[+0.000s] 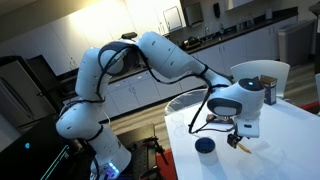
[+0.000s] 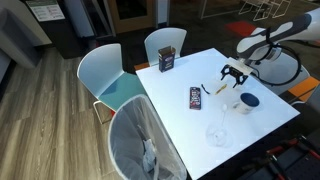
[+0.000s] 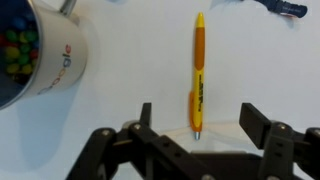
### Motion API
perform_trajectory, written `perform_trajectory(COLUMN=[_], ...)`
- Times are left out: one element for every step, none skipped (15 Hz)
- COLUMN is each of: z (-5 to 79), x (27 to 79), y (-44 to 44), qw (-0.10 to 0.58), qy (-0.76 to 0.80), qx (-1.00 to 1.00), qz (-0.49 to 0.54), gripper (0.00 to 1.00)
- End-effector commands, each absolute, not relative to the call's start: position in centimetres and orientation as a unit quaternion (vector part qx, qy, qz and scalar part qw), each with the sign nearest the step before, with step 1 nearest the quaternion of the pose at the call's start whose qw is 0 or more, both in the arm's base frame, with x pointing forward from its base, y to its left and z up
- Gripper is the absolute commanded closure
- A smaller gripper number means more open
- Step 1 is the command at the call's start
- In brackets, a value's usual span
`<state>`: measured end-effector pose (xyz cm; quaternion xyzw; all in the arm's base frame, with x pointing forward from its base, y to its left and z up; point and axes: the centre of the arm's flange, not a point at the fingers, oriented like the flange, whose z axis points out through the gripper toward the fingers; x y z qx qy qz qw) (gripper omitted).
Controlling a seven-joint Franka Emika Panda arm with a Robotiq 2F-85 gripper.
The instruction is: Pick up the pen from the cup and put it on the table
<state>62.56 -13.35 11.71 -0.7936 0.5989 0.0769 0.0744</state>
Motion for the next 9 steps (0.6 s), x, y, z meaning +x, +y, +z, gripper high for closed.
perform_trajectory(z=[17.8, 19.5, 21.0, 22.2, 23.6, 25.0, 26.3, 27.3, 28.1], x=[59.2, 58.1, 57.1, 56.2, 55.2, 54.1, 53.1, 52.3, 51.6], y=[-12.0, -11.7, -11.4, -11.2, -11.1, -10.8, -10.7, -10.6, -10.5], qw=[0.058, 0.052, 0.043, 0.034, 0.029, 0.022, 0.018, 0.015, 0.012], qy=[0.574, 0.568, 0.565, 0.56, 0.554, 0.549, 0.545, 0.54, 0.536], qx=[-0.815, -0.82, -0.824, -0.828, -0.832, -0.835, -0.838, -0.841, -0.844], qz=[0.051, 0.04, 0.029, 0.022, 0.011, 0.0, -0.01, -0.02, -0.026], gripper=[0.0, 0.0, 0.0, 0.0, 0.0, 0.0, 0.0, 0.0, 0.0])
